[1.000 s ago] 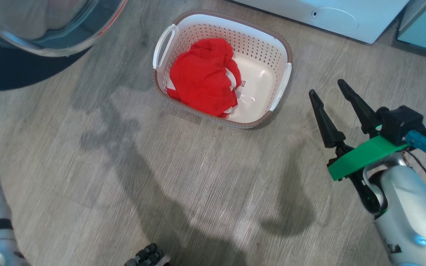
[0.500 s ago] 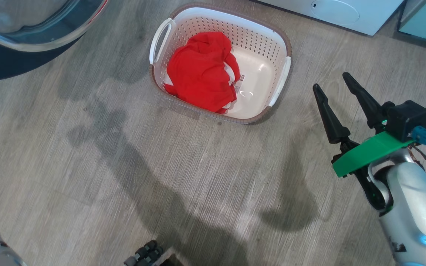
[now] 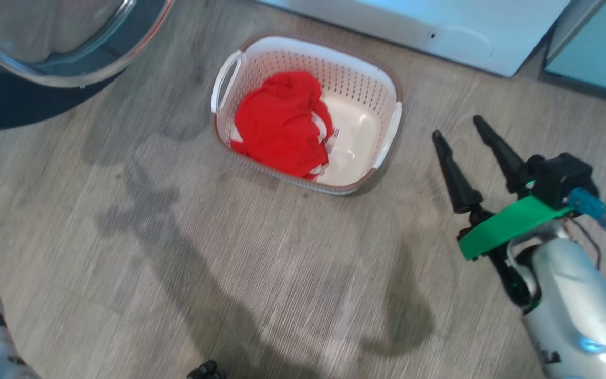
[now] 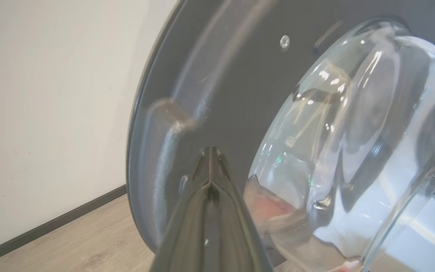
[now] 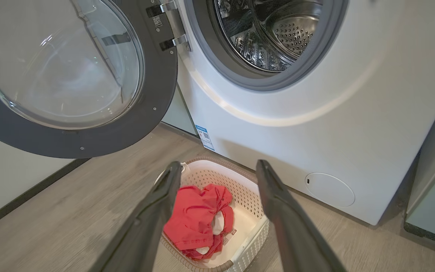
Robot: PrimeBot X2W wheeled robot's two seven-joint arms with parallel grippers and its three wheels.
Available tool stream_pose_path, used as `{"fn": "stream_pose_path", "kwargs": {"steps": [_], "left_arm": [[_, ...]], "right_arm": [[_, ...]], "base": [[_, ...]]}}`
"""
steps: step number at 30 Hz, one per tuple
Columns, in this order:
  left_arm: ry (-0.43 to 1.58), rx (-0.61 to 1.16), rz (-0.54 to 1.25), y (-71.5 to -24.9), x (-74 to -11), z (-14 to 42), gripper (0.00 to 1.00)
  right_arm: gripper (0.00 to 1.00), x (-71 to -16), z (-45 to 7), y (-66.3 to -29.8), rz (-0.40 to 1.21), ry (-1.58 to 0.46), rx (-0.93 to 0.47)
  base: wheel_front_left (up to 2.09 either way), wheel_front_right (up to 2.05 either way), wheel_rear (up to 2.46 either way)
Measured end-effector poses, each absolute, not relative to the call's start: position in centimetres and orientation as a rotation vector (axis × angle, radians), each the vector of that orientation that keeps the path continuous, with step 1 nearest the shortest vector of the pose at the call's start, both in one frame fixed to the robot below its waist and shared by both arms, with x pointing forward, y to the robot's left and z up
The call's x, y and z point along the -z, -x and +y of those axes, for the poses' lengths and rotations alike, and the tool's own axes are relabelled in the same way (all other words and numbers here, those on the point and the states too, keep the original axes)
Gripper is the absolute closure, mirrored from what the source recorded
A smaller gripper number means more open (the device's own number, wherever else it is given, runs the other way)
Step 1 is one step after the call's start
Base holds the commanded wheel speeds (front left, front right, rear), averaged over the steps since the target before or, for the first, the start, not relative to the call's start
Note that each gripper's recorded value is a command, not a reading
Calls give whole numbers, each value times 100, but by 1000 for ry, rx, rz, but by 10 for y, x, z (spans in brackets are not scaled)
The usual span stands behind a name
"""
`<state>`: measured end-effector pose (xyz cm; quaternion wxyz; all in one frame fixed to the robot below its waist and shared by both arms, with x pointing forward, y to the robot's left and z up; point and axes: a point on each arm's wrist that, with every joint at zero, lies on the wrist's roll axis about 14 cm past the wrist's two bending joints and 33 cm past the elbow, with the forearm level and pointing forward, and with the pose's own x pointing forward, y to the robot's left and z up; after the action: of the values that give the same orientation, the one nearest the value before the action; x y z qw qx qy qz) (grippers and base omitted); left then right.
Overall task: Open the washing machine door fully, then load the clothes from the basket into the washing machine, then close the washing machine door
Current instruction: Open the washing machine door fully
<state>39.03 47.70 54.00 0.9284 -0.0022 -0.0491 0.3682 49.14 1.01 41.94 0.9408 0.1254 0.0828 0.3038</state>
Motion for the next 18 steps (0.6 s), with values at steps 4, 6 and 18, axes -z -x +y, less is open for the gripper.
{"fn": "stream_pose_path", "kwargs": {"steps": [4, 6, 18], "left_arm": [[0, -721, -101, -386, -542, 468, 100], [-4, -696, -95, -386, -540, 460, 100], [15, -412, -63, -395, -518, 361, 100]], "right_arm": [[0, -431, 12, -484, 150, -279, -610], [0, -436, 9, -481, 145, -294, -593], [0, -479, -28, -457, 60, -303, -489]], "base": [[0, 0, 0], [0, 0, 0], [0, 0, 0]]}}
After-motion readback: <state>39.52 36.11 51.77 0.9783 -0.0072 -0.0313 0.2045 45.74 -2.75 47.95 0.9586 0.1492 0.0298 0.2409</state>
